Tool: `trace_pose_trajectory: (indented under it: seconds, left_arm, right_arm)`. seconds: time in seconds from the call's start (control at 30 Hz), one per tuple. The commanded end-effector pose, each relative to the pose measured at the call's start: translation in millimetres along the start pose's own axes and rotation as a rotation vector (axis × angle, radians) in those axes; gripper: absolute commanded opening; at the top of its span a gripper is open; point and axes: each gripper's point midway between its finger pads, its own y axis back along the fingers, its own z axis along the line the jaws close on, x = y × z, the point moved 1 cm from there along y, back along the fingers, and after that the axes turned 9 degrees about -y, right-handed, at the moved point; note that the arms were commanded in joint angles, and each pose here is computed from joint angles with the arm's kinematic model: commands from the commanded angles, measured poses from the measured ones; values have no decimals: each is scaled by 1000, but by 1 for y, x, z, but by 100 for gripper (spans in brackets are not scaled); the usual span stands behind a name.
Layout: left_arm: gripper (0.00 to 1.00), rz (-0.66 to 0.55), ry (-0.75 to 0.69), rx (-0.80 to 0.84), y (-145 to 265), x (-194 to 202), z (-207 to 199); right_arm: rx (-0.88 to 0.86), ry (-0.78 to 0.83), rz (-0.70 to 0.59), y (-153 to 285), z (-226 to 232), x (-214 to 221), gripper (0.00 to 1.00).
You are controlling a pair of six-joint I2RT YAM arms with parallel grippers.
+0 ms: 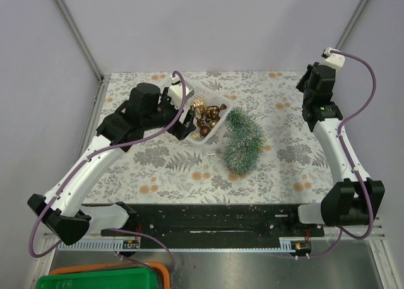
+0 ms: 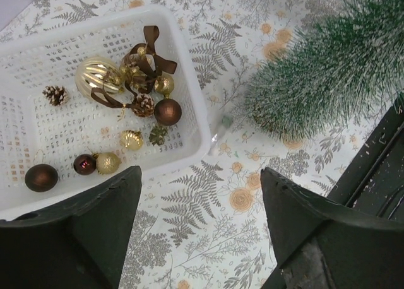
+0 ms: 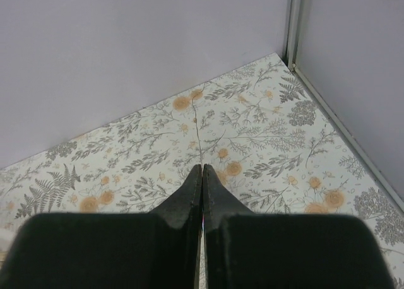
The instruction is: Decorate the small christmas tree
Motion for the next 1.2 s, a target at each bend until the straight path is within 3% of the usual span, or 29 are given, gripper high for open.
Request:
trace_pose_trajectory:
  seconds: [0.0,0.23,0.47,0.73,0.9,1.17]
  left_arm:
    - [81,-39,-54,-7,23,-14,0]
    - [95,-12,-141,-5,54,-12,-4]
    - [99,-125,-183,-17,84,-48,-6]
    - [99,-219,-242,12,103,-86,-10]
    - [99,-292,-295,44,112,-110,-15]
    - [99,-510,-379,126,112,-188,-31]
  right_arm:
    - [9,-63,-41,30,-8,-8,0]
    - [-84,-216,-19,103,-28,25,0]
    - [-313,-253,-25,182,-16,16,0]
    - [-689,-215,-56,271,17,1,0]
    - [-881,-182,-86,306,29,5,0]
    - [-959,-139,-120,322,35,0,0]
